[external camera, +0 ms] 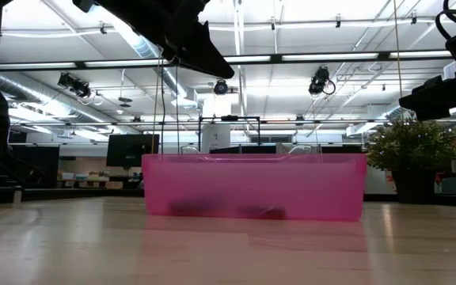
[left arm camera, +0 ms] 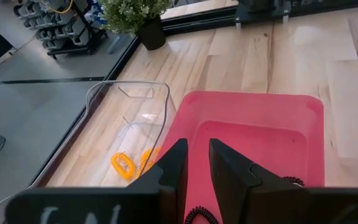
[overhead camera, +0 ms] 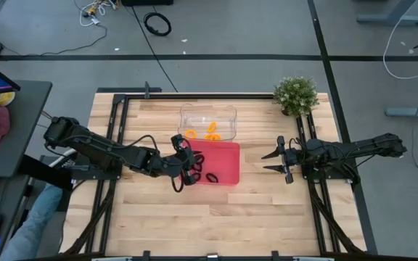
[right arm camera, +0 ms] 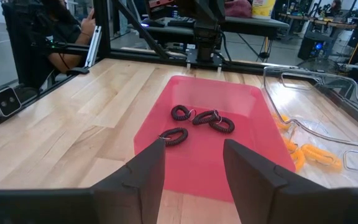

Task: Sort spring keychains
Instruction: Return to Home Position

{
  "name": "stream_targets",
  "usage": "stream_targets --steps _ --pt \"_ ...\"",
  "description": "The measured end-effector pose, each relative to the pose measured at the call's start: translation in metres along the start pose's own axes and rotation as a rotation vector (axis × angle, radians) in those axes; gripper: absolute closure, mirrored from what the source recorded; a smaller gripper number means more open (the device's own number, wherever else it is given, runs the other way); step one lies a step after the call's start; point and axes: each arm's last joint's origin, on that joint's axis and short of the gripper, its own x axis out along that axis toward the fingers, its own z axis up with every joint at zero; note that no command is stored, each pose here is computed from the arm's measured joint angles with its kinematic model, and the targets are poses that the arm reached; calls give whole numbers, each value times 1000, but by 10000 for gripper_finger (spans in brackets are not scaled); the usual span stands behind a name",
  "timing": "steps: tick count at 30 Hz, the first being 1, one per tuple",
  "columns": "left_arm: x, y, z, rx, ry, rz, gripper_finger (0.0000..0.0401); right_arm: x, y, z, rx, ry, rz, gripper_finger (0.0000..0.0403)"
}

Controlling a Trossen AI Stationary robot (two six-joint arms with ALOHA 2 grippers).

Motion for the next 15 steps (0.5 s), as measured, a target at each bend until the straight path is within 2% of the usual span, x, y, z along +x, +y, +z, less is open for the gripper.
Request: stream_targets --steps 15 --pt "0 1 7 21 -58 32 332 0 0 0 0 0 0 237"
